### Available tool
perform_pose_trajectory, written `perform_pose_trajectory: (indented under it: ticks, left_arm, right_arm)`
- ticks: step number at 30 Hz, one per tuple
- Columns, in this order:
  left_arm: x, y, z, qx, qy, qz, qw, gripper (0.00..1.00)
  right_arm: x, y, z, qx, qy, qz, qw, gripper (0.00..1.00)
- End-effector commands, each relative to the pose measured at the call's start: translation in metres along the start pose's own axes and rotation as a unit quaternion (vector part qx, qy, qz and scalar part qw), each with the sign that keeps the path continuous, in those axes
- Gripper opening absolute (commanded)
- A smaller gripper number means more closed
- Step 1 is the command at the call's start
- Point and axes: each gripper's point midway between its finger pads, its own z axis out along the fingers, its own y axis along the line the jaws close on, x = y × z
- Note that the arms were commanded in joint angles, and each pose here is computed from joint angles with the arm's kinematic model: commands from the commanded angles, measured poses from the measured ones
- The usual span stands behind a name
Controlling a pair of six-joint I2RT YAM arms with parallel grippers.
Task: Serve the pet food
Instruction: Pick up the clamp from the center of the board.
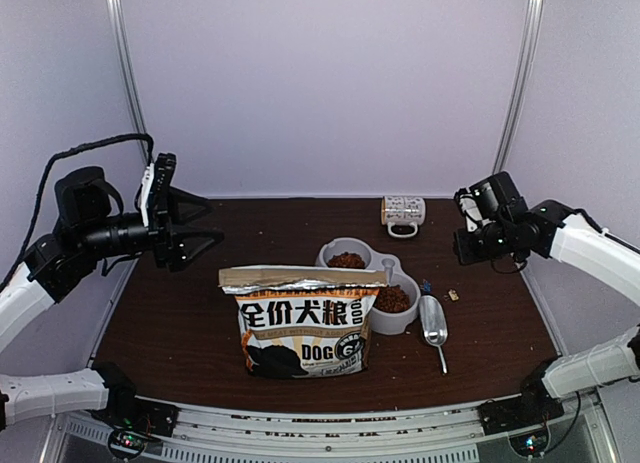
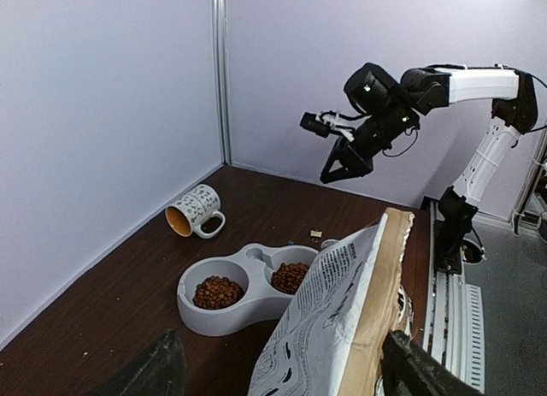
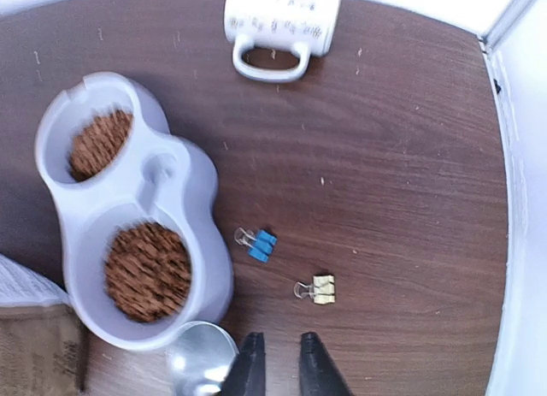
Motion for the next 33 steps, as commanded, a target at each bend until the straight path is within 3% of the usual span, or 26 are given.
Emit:
perform_pose_trajectory:
  ticks: [1,4,8,15,33]
  left_arm:
    - [-0.020,-0.006,-0.001,0.015,-0.028,0.029,0.999,0.81]
    - [-0.014,-0.005,0.000,0.012,-0.023,0.025,0.999,0.81]
    - [-0.006,-0.002,0.001,0.005,-0.016,0.022,1.000,0.82]
    - [-0.002,0.000,0.003,0.002,-0.010,0.022,1.000,0.82]
    - [0.002,0.000,0.003,0.002,-0.003,0.023,1.000,0.82]
  right_arm:
    - [0.043,-0.011,0.031,0.055,0.100,-0.037,0.993,0.21]
    - [0.055,-0.013,0.050,0.084,0.124,-0.052,0.987,0.30]
    - [0.064,-0.020,0.073,0.123,0.154,-0.065,0.978,0.33]
    - [0.081,-0.029,0.106,0.173,0.199,-0.091,0.960,0.32]
    - [0.091,-0.033,0.131,0.202,0.221,-0.104,0.948,0.22]
